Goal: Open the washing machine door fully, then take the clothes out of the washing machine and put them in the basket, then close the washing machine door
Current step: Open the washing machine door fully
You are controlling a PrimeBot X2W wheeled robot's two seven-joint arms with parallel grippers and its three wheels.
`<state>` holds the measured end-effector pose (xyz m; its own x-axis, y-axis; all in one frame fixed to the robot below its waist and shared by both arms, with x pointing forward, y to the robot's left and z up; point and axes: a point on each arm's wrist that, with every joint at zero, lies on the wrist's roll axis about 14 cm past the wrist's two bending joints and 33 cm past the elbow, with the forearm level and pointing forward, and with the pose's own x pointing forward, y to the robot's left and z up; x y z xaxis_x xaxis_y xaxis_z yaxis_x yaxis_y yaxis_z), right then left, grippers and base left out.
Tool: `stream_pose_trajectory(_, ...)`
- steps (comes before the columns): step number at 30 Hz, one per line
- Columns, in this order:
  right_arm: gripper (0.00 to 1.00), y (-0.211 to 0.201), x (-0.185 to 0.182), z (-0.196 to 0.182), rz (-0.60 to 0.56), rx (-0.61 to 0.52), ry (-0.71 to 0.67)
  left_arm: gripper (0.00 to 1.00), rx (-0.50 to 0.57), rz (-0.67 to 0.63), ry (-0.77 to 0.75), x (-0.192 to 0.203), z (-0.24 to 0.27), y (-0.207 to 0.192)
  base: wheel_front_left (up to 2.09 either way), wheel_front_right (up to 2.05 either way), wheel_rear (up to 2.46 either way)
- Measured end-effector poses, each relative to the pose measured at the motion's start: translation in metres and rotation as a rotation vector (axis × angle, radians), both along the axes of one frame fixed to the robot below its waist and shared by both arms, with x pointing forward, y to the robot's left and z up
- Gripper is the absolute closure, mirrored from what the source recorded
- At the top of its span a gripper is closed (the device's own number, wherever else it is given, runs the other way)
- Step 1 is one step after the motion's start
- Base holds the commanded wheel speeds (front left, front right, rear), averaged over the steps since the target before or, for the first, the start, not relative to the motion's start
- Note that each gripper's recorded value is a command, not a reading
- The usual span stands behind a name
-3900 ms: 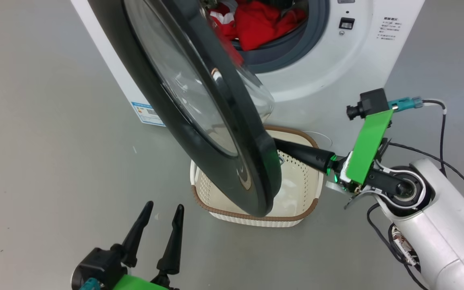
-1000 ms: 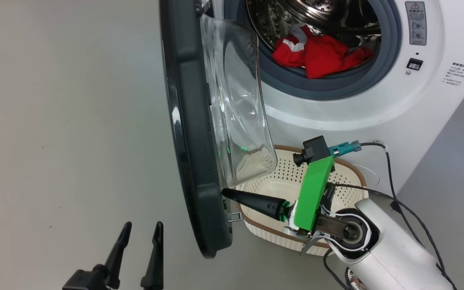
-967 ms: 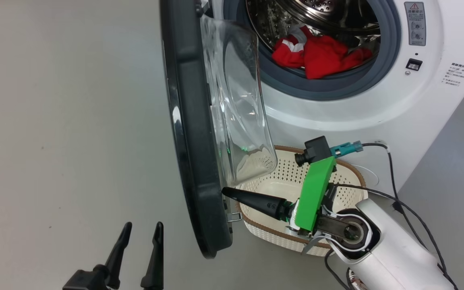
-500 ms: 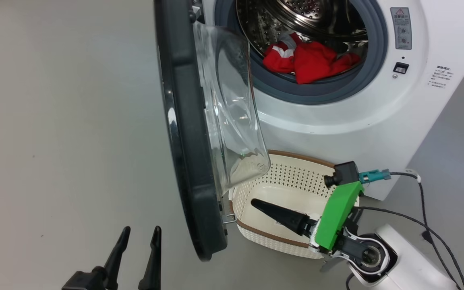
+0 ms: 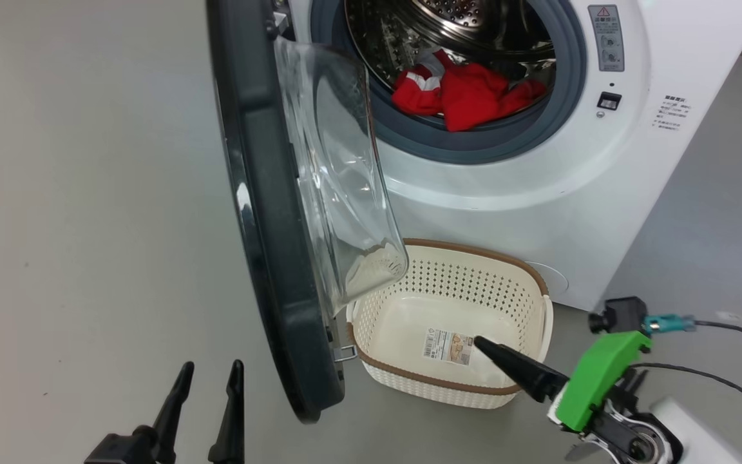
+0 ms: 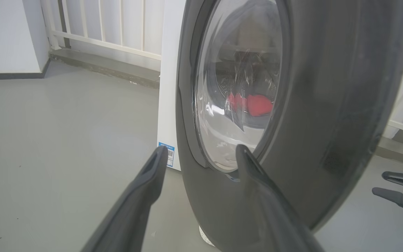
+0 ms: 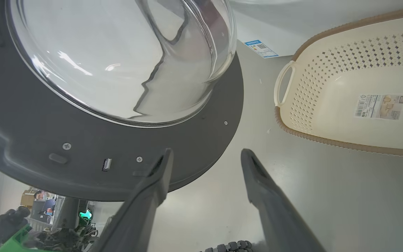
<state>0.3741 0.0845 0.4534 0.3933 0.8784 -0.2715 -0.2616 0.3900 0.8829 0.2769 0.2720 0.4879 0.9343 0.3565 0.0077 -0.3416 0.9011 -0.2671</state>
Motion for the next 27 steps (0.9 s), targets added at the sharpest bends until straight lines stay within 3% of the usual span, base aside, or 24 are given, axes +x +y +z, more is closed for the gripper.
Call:
stream_pose_trajectory(8,0.0,-0.046,0.022,-0.011,-0.17,-0.092,-0.142,0.0,0.002,-0.009,-0.004,0.004,0.001,-0.001,0.0,0.0,0.0)
stream_pose_trajectory(17,0.0,-0.071,0.026,-0.015,-0.213,-0.215,-0.378,0.0,0.006,-0.019,-0.008,0.005,0.002,-0.002,0.0,0.0,0.0)
stream_pose_trajectory(27,0.0,-0.088,0.049,0.004,-0.322,-0.238,-0.551,0.0,0.002,-0.018,-0.002,0.003,-0.001,-0.002,0.0,0.0,0.0)
